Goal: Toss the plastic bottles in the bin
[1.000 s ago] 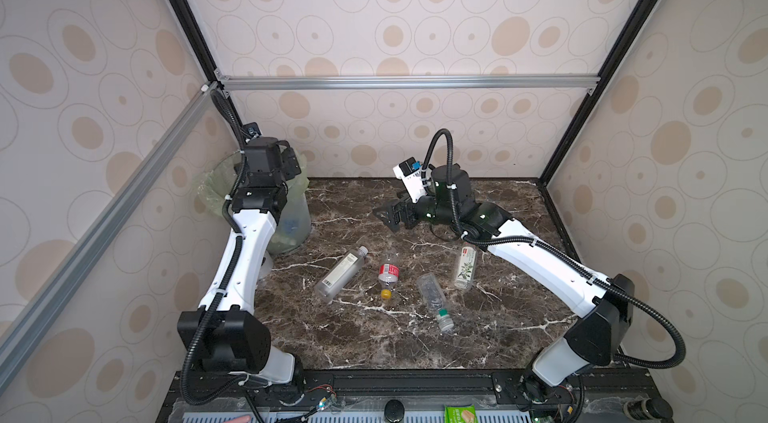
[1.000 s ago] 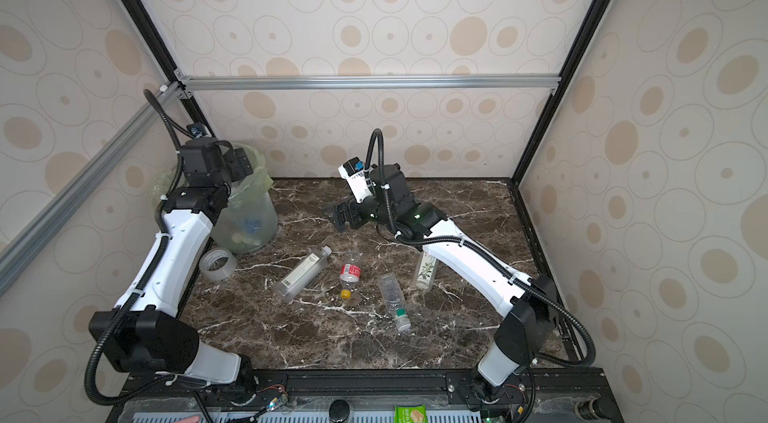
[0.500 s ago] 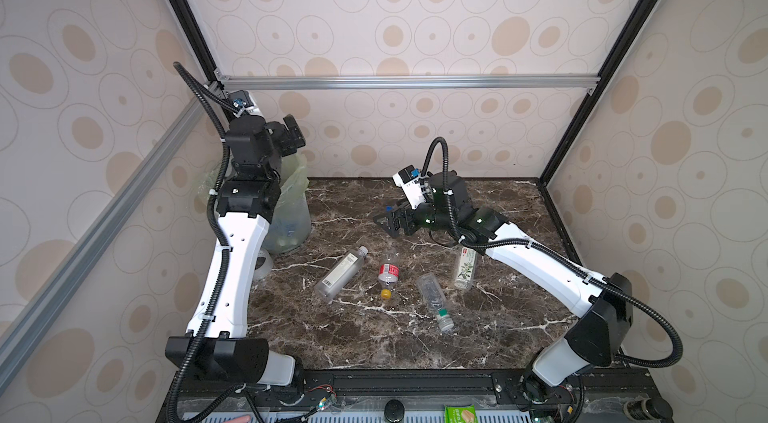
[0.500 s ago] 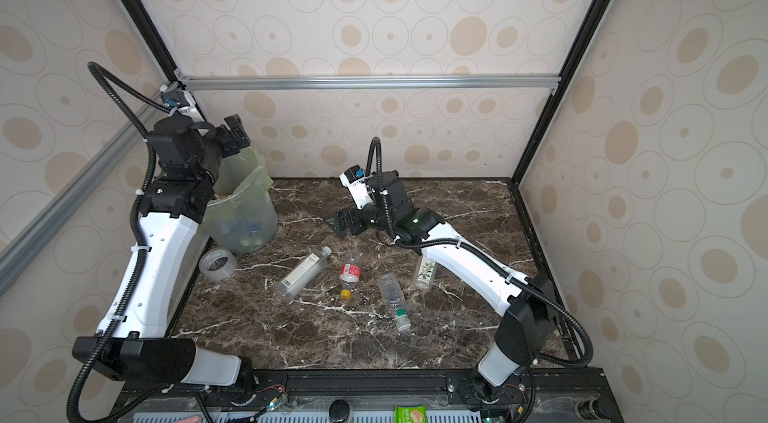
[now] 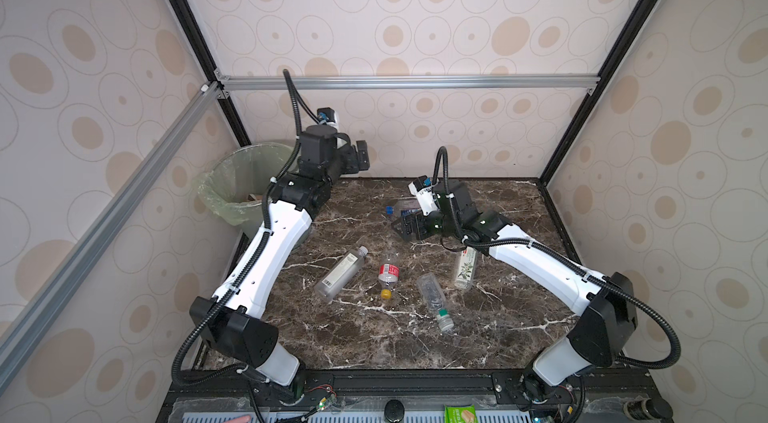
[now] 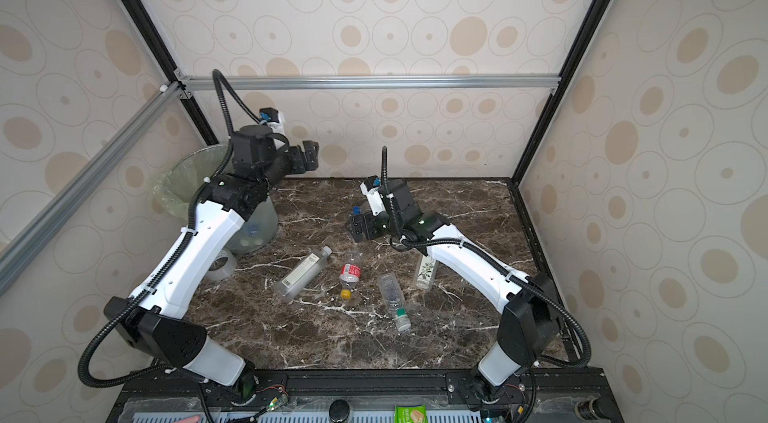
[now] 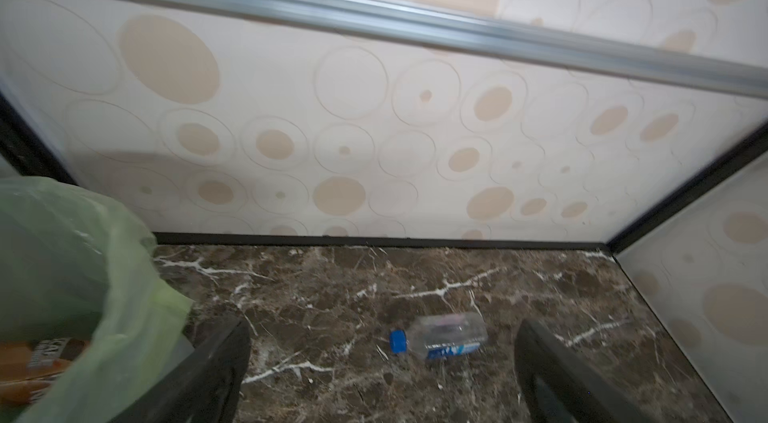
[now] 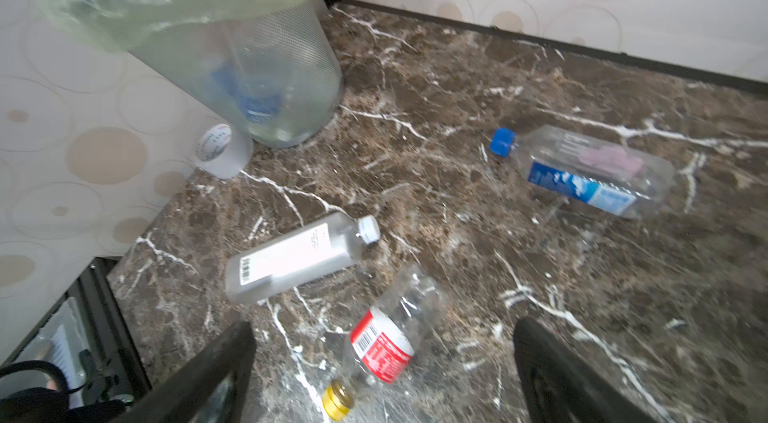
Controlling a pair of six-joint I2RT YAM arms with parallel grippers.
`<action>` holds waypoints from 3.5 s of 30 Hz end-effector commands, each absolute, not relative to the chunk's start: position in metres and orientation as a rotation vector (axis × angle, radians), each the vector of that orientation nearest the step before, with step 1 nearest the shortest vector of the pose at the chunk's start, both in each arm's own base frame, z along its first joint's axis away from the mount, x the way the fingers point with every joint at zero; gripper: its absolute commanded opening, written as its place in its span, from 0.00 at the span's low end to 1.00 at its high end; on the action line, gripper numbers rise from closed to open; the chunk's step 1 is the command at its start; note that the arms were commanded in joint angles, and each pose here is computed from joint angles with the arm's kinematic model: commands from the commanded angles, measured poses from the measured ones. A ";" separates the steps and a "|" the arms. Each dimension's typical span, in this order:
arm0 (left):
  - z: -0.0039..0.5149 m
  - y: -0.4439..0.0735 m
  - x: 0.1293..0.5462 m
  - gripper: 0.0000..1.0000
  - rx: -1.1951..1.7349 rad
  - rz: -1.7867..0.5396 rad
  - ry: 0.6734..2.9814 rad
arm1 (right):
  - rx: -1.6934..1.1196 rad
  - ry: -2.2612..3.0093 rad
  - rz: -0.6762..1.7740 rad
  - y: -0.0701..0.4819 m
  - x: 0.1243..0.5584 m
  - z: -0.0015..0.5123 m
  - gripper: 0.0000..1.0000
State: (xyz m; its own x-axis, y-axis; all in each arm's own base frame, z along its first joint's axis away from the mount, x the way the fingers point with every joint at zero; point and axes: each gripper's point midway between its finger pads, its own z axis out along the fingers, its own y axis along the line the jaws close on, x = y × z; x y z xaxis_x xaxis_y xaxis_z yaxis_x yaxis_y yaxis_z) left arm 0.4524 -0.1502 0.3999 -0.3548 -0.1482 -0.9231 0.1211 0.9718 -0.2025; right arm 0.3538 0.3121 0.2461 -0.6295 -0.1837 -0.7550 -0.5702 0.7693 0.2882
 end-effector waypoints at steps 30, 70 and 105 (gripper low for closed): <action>0.288 -0.156 0.375 0.99 -0.248 -0.694 2.081 | -0.340 2.819 0.657 0.342 0.266 0.074 0.75; 0.282 -0.122 0.365 0.99 -0.352 -0.687 2.047 | -0.488 2.779 0.451 0.336 0.293 0.078 0.63; 0.291 -0.151 0.363 0.99 -0.466 -1.113 1.957 | -0.409 2.673 0.489 0.351 0.315 0.095 0.25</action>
State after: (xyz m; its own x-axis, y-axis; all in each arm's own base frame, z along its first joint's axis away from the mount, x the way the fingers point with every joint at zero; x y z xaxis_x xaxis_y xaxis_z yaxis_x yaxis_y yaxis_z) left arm 0.3586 -0.1399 0.2646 -0.6062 -0.5888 -0.5346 0.0193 0.6611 -0.7500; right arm 0.3003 0.3404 0.0456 -0.9225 -0.2335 -0.3073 -0.3119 0.9200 0.2374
